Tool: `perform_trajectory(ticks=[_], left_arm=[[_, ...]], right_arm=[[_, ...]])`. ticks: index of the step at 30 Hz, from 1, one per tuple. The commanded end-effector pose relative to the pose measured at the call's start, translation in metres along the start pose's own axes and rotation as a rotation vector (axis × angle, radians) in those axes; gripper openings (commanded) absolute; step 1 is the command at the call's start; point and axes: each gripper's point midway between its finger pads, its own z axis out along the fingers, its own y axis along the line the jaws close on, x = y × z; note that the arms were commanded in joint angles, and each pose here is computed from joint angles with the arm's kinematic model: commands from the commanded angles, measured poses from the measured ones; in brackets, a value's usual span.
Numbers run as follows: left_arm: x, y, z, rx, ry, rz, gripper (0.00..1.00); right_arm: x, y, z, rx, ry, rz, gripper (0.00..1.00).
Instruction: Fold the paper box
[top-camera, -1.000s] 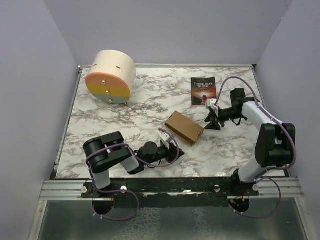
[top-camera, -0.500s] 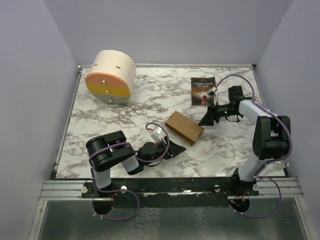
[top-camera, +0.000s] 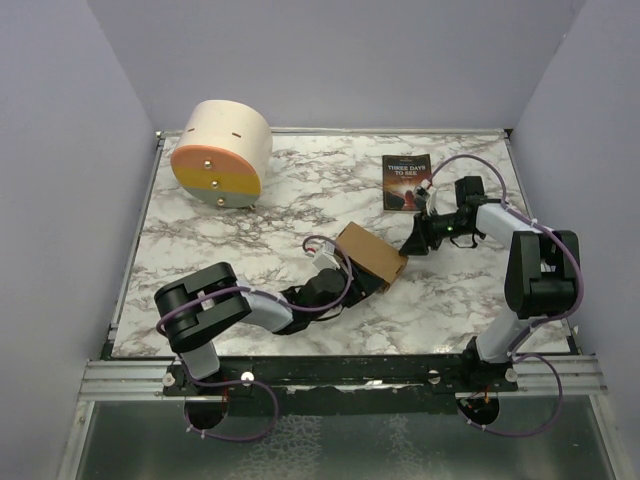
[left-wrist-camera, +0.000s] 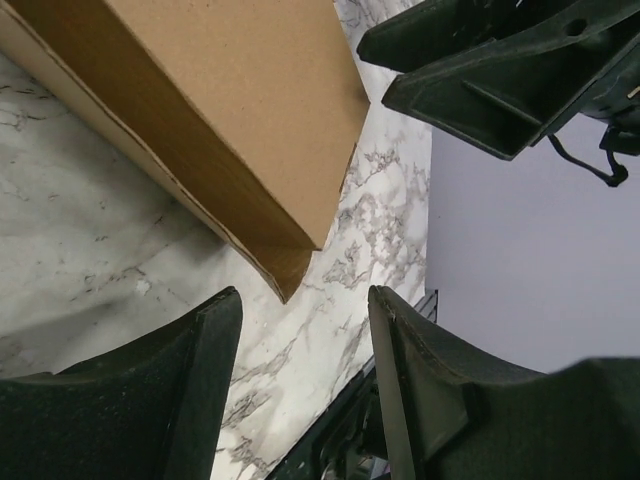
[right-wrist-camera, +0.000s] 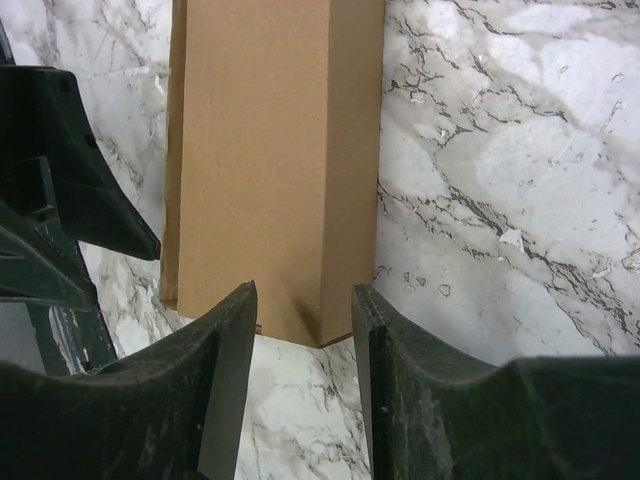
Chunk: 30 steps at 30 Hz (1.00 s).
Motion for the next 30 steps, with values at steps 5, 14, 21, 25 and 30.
perform_trajectory(ticks=[5,14,21,25,30], left_arm=[[0.003,0.011,0.020,-0.174,-0.016,-0.034,0.57],[0.015,0.012,0.027,-0.256,0.006,-0.099,0.56],[0.019,0.011,0.026,-0.297,-0.001,-0.136,0.54],[0.018,0.011,0.030,-0.297,-0.015,-0.156,0.53],[0.017,0.007,0.036,-0.297,-0.031,-0.171,0.53]], right_arm=[[0.014,-0.007,0.004,0.003,0.030,0.017,0.40],[0.018,-0.005,0.006,-0.012,0.036,0.047,0.35],[0.021,-0.003,0.007,-0.020,0.038,0.062,0.33],[0.021,-0.003,0.008,-0.023,0.038,0.062,0.31],[0.021,-0.001,0.008,-0.036,0.035,0.058,0.30]])
